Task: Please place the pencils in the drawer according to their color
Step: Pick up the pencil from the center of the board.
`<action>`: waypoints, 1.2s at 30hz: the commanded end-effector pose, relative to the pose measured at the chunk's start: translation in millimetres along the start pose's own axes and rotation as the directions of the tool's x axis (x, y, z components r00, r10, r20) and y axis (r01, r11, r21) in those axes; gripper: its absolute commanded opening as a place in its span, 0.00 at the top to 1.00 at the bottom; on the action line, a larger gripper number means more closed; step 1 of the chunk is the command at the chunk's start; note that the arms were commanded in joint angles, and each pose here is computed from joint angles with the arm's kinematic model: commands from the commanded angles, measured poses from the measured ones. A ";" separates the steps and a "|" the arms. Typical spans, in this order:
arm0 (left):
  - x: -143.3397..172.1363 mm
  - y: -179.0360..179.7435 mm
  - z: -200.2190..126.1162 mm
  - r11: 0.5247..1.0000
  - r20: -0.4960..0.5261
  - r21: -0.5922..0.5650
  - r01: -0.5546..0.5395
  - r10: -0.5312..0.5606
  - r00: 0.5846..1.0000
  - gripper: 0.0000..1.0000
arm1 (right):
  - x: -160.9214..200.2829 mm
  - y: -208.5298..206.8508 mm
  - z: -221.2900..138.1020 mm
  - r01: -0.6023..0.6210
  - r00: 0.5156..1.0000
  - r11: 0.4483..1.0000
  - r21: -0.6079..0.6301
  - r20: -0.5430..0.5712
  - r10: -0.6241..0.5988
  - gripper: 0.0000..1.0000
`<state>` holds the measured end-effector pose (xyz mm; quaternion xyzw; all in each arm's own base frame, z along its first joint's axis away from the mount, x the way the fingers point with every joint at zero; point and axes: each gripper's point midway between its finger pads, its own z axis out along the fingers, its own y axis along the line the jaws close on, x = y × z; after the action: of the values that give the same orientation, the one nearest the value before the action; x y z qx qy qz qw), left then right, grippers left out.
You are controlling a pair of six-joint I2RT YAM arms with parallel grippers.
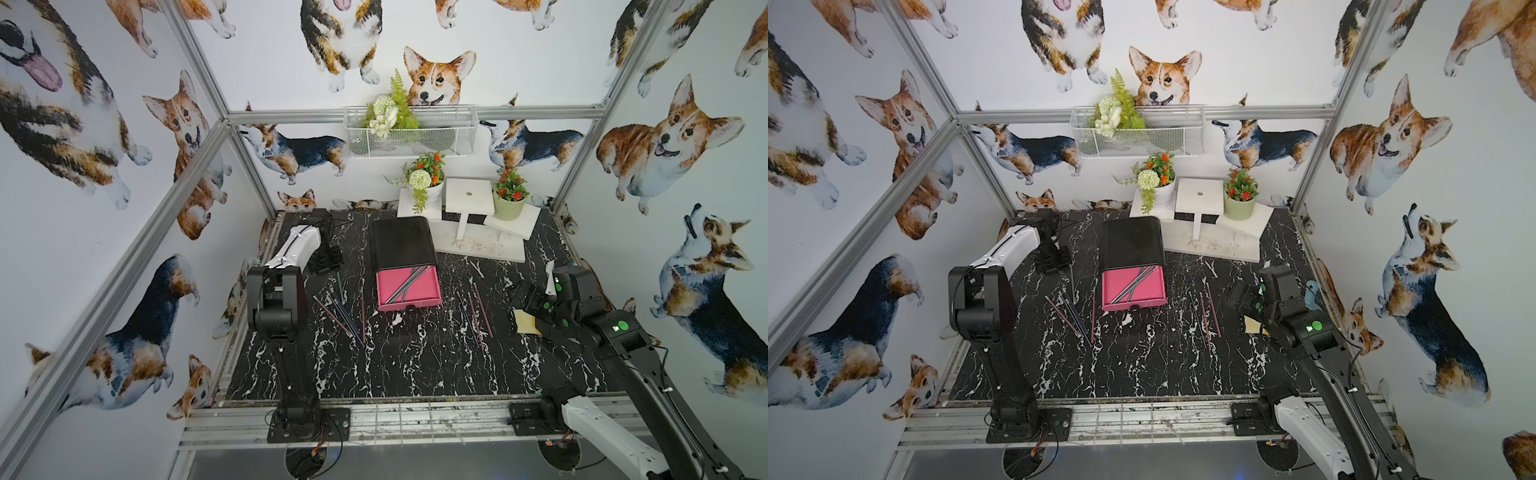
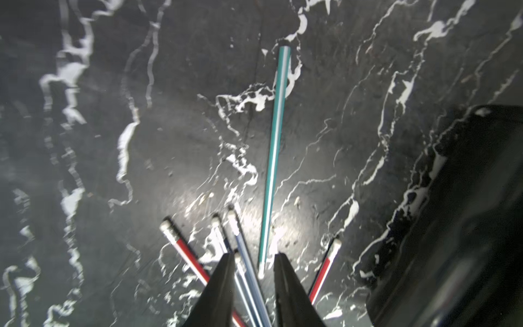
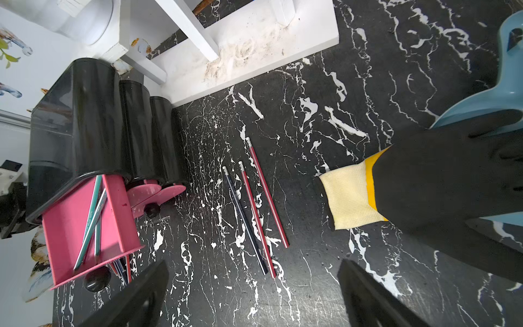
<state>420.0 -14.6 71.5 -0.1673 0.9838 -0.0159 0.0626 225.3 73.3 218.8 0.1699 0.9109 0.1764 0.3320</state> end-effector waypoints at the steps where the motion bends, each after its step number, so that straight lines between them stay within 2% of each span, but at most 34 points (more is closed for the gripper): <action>1: 1.9 -6.0 12.2 1.000 -0.038 0.006 -0.017 0.017 0.999 0.70 | -7.0 2.5 -0.9 -0.011 0.999 1.000 -0.009 0.032 0.011 0.00; 10: 6.7 -9.2 42.7 0.998 -0.109 -0.025 -0.053 0.050 0.993 0.67 | -7.7 3.0 0.0 -0.008 0.999 1.000 -0.009 0.034 0.008 0.00; 16: 12.4 -2.4 57.7 0.995 -0.156 -0.065 -0.069 0.058 0.986 0.69 | -9.2 2.7 -0.2 -0.011 0.999 1.000 -0.007 0.042 0.011 0.00; 21: 18.1 2.1 69.8 0.993 -0.197 -0.089 -0.077 0.058 0.979 0.80 | -10.4 1.7 -1.3 -0.010 0.999 1.000 -0.002 0.050 0.010 0.00; 25: 18.4 0.5 78.5 0.993 -0.208 -0.083 -0.080 0.062 0.976 1.00 | -11.0 1.5 -2.1 -0.014 0.998 1.000 -0.002 0.055 0.014 0.00; 26: 18.1 -0.4 80.5 0.994 -0.209 -0.079 -0.080 0.062 0.976 1.00 | -11.5 1.6 -2.6 -0.014 0.998 1.000 -0.003 0.057 0.014 0.00; 31: 11.8 -2.0 74.1 0.993 -0.183 -0.073 -0.095 0.081 0.980 1.00 | -12.4 0.7 -6.6 -0.013 0.998 1.000 0.000 0.066 0.013 0.00; 36: -3.3 -1.4 38.7 0.986 -0.088 -0.076 -0.146 0.140 0.986 1.00 | -12.0 -0.9 -8.3 -0.015 0.997 1.000 0.004 0.070 0.014 0.00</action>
<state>422.9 -24.0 16.1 -0.1216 0.9925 0.0034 -0.0119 225.2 67.2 224.9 0.1758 0.9046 0.1688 0.3498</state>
